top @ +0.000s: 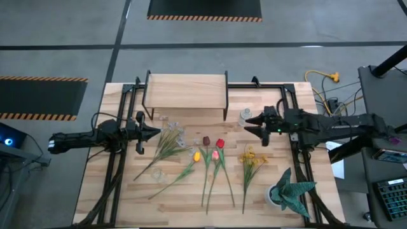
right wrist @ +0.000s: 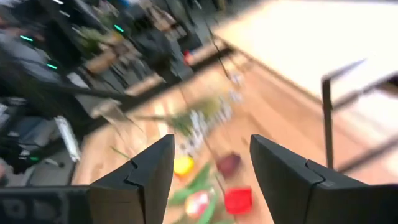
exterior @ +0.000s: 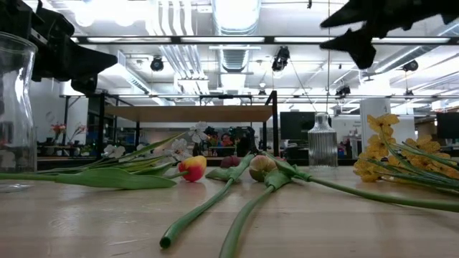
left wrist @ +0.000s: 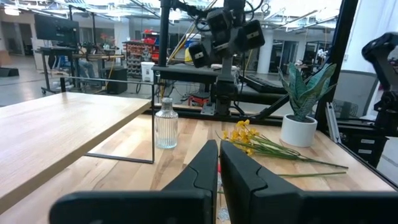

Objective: Pick and place flowers into a vace then onto a shelf
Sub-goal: Put the yellow flowers into the right transparent vase

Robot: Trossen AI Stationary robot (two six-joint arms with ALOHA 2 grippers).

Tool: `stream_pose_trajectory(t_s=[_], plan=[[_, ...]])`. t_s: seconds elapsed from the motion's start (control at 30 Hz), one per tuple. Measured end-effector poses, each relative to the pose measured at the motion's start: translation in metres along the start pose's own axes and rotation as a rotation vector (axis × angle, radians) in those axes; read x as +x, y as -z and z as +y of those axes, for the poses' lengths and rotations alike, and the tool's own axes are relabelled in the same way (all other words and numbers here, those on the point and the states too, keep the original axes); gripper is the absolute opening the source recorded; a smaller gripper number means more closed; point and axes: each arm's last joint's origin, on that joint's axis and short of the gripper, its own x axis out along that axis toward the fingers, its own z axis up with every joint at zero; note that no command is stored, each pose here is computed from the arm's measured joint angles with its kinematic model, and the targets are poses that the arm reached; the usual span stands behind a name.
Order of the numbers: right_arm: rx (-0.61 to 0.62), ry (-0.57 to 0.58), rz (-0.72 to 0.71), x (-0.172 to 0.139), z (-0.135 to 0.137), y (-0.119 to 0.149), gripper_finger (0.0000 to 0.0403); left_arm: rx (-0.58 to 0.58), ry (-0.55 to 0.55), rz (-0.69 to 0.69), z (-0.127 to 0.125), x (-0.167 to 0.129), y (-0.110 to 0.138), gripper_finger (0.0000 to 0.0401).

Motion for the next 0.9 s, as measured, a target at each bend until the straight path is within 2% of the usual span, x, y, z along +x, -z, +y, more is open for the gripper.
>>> stream_pose_trajectory(t_s=[0.23,0.4,0.77,0.9], plan=[[0.193,0.062,0.129,0.028,0.019,-0.013,0.0200,0.000,0.000,0.000,0.000,0.000,0.000,0.0001],[0.244,0.116,0.282,0.038,0.043,-0.019,0.0200,0.000,-0.001,0.000,0.000,0.000,0.000,0.0001],[0.356,0.391,0.573,0.050,0.105,0.004,0.0200,0.000,-0.002,0.000,0.000,0.000,0.000,0.0001],[0.382,0.528,0.645,0.056,0.120,0.011,0.0200,0.000,-0.003,0.000,0.000,0.000,0.000,0.0001]])
